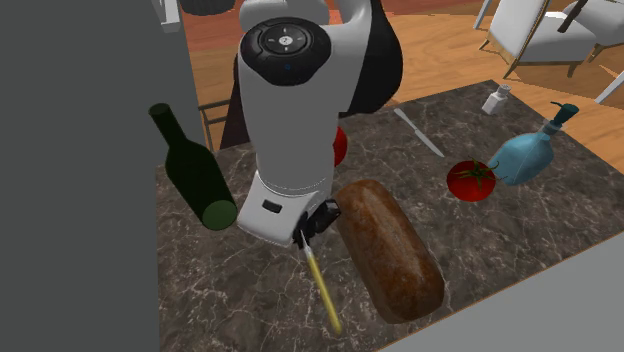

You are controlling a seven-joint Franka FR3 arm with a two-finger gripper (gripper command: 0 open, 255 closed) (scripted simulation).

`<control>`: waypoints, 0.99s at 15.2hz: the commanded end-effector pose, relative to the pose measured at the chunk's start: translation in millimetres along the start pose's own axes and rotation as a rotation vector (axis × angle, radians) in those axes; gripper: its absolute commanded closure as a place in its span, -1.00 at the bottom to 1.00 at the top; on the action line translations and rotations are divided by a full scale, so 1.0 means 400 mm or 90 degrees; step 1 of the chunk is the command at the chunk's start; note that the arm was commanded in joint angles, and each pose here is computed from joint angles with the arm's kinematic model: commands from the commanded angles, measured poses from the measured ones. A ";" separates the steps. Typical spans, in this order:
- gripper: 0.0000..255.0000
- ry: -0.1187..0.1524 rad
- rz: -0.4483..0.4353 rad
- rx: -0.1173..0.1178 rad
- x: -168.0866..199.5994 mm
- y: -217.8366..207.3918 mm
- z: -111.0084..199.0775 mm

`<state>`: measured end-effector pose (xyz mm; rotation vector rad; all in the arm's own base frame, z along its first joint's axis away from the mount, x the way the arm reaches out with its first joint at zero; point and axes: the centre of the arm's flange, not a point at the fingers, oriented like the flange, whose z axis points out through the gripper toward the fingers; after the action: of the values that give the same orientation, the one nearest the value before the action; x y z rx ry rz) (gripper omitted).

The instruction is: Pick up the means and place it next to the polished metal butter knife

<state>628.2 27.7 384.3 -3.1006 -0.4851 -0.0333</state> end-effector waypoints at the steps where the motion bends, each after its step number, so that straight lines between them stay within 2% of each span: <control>1: 1.00 0.000 0.000 0.000 -0.018 -0.027 -0.010; 15: 1.00 0.000 0.000 0.000 -0.279 -0.408 -0.018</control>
<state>486.0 136.8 394.9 -3.0997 -0.4797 -0.0572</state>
